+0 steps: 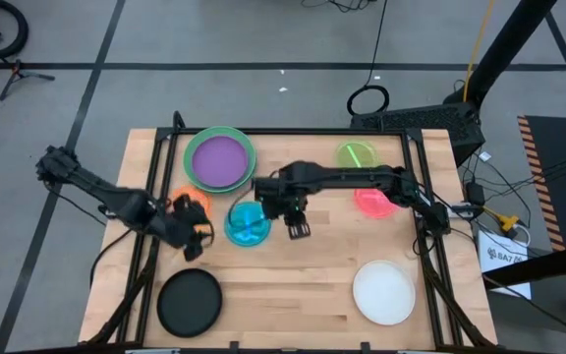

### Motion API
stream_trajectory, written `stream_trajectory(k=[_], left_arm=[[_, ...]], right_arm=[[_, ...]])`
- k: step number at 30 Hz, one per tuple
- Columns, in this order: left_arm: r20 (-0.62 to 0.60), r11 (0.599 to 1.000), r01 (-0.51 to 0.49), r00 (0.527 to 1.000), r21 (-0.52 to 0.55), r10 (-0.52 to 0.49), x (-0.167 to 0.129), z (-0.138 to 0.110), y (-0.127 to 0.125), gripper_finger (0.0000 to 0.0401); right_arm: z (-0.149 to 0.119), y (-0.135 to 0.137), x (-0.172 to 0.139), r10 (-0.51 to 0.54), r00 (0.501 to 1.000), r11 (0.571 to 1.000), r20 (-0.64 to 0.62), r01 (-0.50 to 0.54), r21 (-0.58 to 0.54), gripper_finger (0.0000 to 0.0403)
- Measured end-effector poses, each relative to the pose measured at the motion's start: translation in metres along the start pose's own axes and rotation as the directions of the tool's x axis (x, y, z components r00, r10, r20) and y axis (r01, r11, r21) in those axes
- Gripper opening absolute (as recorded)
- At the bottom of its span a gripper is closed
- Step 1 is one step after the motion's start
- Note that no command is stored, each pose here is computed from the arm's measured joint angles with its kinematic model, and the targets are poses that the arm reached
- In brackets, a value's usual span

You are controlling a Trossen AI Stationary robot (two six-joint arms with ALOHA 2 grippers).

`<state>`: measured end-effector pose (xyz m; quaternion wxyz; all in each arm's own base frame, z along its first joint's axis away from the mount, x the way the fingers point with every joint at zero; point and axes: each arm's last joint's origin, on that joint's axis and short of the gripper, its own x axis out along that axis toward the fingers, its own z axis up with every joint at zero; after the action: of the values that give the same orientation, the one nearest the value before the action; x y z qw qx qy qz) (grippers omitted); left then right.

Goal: Stack plastic plates
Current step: Stack the medium black plate on top of the medium purple plate

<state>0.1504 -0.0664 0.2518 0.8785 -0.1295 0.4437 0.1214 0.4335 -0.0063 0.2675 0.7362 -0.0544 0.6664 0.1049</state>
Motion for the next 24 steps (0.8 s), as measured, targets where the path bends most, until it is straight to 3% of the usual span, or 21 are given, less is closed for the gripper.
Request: stream_trajectory(k=[6, 12, 18, 24], left_arm=[[-0.202, 0.987, 0.095, 0.977, 0.127, -0.068, 0.015, -0.022, -0.031, 0.0177], [-0.281, 0.967, 0.115, 0.959, 0.229, -0.048, 0.022, -0.042, -0.05, 0.0177], [-0.343, 0.963, 0.139, 0.938, 0.229, -0.053, 0.027, -0.053, -0.061, 0.0177], [-0.358, 0.946, 0.179, 0.931, 0.269, -0.075, 0.038, -0.055, -0.071, 0.0177]], right_arm=[[0.003, 0.039, 0.002, 0.019, 0.996, 0.997, 0.082, -0.013, -0.078, 0.0114], [-0.016, 0.063, 0.011, 0.011, 0.965, 0.993, 0.262, 0.02, -0.113, 0.0114], [-0.053, 0.066, 0.013, -0.099, 0.884, 0.993, 0.456, 0.12, -0.018, 0.0114], [-0.086, 0.068, -0.005, -0.167, 0.777, 0.983, 0.607, 0.181, 0.038, 0.0114]])
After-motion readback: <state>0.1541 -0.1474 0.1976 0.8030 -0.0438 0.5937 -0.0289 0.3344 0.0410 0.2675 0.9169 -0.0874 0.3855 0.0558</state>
